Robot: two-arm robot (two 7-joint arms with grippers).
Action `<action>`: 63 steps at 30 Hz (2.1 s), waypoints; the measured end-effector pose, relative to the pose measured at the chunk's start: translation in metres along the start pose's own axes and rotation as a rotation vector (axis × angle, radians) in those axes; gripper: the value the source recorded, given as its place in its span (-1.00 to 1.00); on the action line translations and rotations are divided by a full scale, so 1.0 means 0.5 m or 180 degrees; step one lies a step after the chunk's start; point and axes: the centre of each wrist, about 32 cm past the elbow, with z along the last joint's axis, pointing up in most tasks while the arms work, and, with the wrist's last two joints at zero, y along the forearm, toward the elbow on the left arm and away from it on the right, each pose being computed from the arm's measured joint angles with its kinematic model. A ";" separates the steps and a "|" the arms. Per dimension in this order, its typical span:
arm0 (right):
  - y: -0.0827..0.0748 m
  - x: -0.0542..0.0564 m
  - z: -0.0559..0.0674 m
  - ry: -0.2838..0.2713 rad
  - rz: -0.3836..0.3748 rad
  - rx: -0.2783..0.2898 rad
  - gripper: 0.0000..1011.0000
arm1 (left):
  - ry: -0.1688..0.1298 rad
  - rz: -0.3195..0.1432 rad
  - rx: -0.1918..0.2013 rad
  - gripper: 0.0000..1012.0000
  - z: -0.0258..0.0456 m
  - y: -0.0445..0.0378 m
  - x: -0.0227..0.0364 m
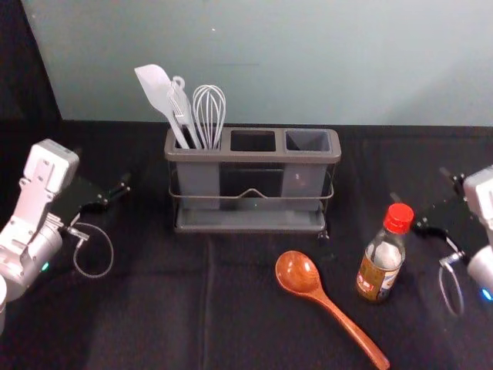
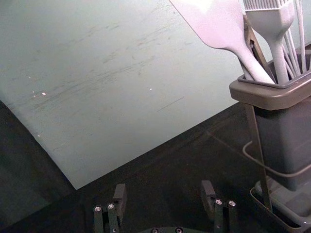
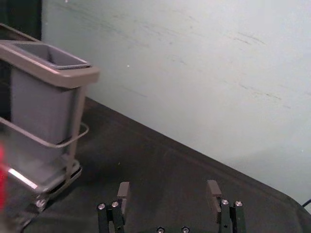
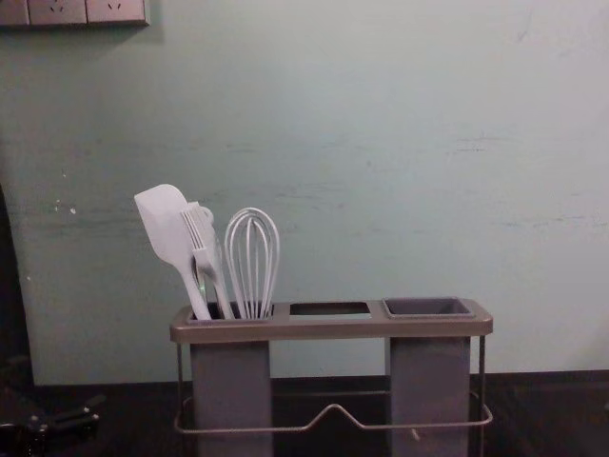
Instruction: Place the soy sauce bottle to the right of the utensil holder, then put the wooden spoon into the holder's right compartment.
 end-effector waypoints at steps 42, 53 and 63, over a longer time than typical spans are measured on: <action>-0.173 0.068 0.048 0.0629 0.1173 0.0390 0.98 | 0.0000 0.0000 0.0000 0.99 0.000 0.000 0.000; -0.125 0.034 0.032 0.0926 0.1206 0.0582 0.98 | 0.0000 0.0000 0.0000 0.99 0.000 0.000 0.000; -0.094 0.013 0.028 0.1047 0.1227 0.0636 0.98 | 0.0000 0.0000 0.0000 0.99 0.000 0.000 0.000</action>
